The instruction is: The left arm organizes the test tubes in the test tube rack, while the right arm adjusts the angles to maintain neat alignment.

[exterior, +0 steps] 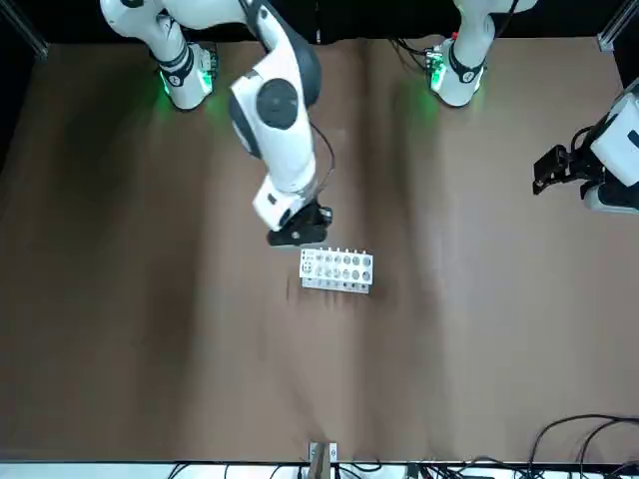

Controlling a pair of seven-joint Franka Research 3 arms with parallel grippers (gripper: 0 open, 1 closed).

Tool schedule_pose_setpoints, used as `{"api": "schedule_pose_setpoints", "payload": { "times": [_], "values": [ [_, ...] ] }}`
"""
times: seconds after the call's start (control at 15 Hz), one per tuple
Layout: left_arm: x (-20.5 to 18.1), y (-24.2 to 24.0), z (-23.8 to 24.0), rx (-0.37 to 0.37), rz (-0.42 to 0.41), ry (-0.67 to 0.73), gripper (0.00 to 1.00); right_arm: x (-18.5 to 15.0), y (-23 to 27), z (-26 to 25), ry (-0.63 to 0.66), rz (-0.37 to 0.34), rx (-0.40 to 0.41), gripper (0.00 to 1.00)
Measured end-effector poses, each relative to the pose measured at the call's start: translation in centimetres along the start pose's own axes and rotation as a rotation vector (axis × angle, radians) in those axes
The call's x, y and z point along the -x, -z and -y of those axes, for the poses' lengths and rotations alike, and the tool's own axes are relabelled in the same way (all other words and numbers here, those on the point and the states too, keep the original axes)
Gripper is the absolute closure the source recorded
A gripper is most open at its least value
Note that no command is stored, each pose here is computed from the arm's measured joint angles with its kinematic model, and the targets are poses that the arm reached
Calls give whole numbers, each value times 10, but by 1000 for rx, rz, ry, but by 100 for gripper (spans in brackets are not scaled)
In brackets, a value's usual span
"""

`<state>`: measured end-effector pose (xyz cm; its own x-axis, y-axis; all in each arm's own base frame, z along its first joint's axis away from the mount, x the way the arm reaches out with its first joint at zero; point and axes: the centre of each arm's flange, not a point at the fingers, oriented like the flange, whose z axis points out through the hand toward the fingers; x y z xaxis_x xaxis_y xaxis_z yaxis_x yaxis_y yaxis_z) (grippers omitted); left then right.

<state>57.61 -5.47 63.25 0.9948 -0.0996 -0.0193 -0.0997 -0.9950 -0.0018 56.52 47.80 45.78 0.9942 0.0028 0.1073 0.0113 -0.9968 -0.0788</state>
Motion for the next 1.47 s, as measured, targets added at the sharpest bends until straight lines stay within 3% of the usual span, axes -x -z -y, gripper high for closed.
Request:
{"api": "schedule_pose_setpoints", "payload": {
  "times": [0.4,0.73,0.8,0.87,1.07,1.47],
  "values": [
    [0,0,0,0,0,0,0,-13,60,-82,53,150,85,96],
    [0,0,0,0,0,-1,0,-45,99,-186,146,226,83,96],
    [0,0,0,0,0,-1,0,-55,109,-229,191,253,74,96],
    [0,0,0,0,0,-1,0,-55,109,-229,191,253,74,96],
    [0,0,-1,0,0,-1,0,-70,135,-311,193,258,51,95],
    [0,0,-1,0,0,-1,0,-76,156,-371,161,238,36,93]
  ]
}}
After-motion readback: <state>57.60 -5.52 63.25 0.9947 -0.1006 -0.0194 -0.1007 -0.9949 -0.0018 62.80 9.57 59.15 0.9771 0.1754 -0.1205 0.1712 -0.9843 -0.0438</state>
